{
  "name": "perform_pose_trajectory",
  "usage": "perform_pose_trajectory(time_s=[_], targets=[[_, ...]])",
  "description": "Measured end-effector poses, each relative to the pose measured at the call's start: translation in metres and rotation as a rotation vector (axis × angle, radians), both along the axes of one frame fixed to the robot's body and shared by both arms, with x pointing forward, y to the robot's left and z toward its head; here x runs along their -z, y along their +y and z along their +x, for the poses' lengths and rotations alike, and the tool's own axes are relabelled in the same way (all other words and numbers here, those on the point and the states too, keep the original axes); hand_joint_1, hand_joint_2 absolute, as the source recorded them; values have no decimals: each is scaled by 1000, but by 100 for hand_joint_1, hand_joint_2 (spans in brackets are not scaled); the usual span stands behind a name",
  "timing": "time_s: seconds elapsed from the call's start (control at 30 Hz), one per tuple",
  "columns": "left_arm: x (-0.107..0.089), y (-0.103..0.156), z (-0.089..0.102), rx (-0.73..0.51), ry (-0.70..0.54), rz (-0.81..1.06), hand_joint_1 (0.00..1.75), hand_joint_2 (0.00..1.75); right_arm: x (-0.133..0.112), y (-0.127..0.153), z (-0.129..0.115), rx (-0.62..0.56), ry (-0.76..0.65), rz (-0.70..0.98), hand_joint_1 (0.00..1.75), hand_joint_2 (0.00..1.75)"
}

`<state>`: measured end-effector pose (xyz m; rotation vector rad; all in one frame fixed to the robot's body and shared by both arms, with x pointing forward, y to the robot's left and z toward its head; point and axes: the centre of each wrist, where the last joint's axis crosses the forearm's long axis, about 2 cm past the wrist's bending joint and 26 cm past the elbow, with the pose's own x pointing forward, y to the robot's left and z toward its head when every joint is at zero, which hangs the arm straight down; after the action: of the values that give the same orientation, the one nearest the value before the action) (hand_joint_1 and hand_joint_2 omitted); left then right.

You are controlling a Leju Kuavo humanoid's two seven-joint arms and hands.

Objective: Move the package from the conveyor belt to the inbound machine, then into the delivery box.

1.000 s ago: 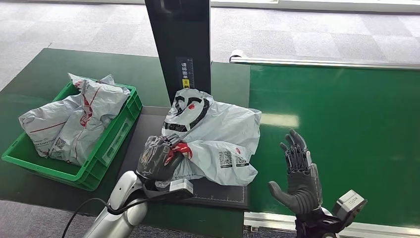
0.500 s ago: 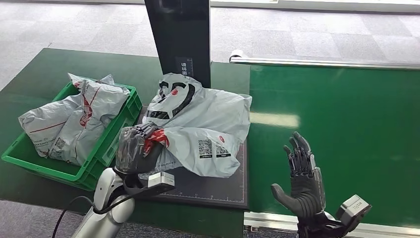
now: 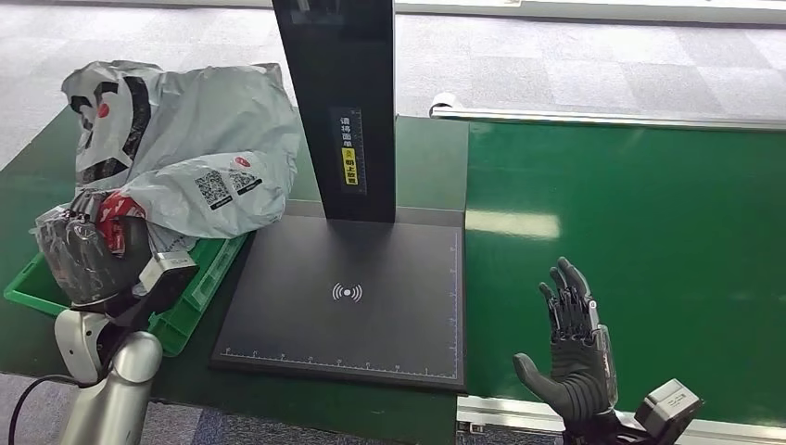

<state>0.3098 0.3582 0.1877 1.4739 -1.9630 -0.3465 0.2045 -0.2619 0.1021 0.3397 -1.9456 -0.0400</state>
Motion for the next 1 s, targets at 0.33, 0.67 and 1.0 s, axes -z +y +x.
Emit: perform_pose_trajectory(time_s=[0.33, 0.67, 1.0], targets=[[14, 57, 8, -185, 113, -12, 175, 175, -3, -3, -2, 12, -9, 10, 0, 175], [28, 69, 13, -251, 207, -15, 134, 175, -3, -4, -2, 24, -7, 14, 0, 175], [35, 71, 23, -406, 397, -35, 0, 175, -1, -4, -3, 25, -2, 6, 0, 175]])
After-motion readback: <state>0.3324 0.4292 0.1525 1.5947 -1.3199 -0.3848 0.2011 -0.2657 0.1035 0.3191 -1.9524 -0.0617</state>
